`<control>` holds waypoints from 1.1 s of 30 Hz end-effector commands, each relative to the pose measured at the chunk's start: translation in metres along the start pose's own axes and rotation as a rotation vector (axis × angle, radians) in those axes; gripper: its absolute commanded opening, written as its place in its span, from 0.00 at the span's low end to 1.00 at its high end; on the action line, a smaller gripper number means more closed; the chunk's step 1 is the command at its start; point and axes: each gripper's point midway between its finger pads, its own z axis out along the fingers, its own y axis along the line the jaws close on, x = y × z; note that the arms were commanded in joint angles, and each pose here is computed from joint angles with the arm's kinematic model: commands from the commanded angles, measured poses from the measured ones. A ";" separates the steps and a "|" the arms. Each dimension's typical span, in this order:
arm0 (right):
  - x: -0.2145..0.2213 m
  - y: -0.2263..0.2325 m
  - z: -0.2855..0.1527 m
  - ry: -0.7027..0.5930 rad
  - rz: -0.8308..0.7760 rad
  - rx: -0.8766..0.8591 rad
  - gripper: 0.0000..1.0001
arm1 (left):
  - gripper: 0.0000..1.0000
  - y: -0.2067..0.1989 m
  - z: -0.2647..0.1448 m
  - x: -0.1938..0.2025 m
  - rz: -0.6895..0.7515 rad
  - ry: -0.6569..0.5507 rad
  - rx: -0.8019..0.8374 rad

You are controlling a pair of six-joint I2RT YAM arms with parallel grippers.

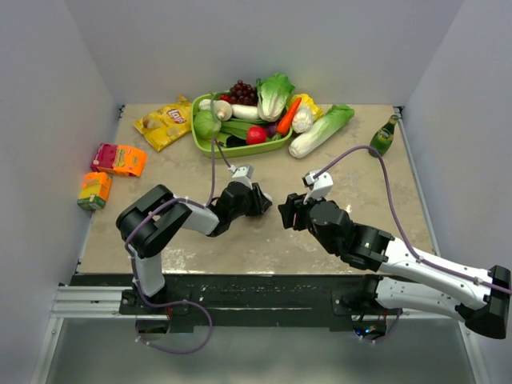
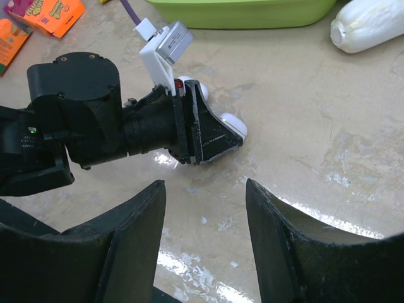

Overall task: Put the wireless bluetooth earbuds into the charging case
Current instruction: Place the charging case at the center of the board, then reset both arms

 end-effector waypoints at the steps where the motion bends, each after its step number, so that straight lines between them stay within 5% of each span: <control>1: -0.008 -0.001 -0.004 -0.021 0.020 0.005 0.57 | 0.44 0.012 -0.010 0.009 0.027 0.062 -0.065; 5: -0.005 -0.004 -0.003 -0.014 0.013 0.019 0.57 | 0.57 0.026 -0.033 -0.002 0.065 0.053 -0.131; 6: -0.003 -0.006 -0.002 -0.011 0.008 0.024 0.57 | 0.71 0.033 -0.039 -0.004 0.063 0.049 -0.160; 7: -0.003 -0.006 -0.003 -0.013 0.011 0.025 0.57 | 0.96 0.029 -0.048 -0.014 0.061 0.022 -0.150; 8: -0.002 -0.006 -0.002 -0.013 0.009 0.026 0.57 | 1.00 0.033 -0.054 -0.013 0.063 0.024 -0.158; 12: -0.002 -0.006 -0.003 -0.014 0.012 0.024 0.57 | 1.00 0.049 -0.082 -0.023 0.063 0.007 -0.253; 18: -0.001 -0.010 -0.008 -0.066 0.053 -0.002 0.57 | 1.00 0.071 -0.136 -0.057 -0.012 -0.190 -0.414; 25: -0.002 -0.008 -0.012 -0.143 0.054 -0.074 0.63 | 1.00 0.074 -0.171 -0.077 -0.127 -0.338 -0.436; 27: -0.003 -0.008 -0.011 -0.149 0.056 -0.070 0.70 | 1.00 0.075 -0.175 -0.076 -0.148 -0.330 -0.462; 28: -0.002 -0.008 -0.009 -0.145 0.073 -0.063 0.90 | 1.00 0.073 -0.174 -0.077 -0.136 -0.319 -0.461; 29: -0.002 -0.006 -0.009 -0.144 0.077 -0.070 0.98 | 1.00 0.068 -0.173 -0.081 -0.103 -0.309 -0.448; 33: -0.003 -0.004 -0.006 -0.123 0.080 -0.053 0.98 | 1.00 0.067 -0.169 -0.077 -0.048 -0.249 -0.461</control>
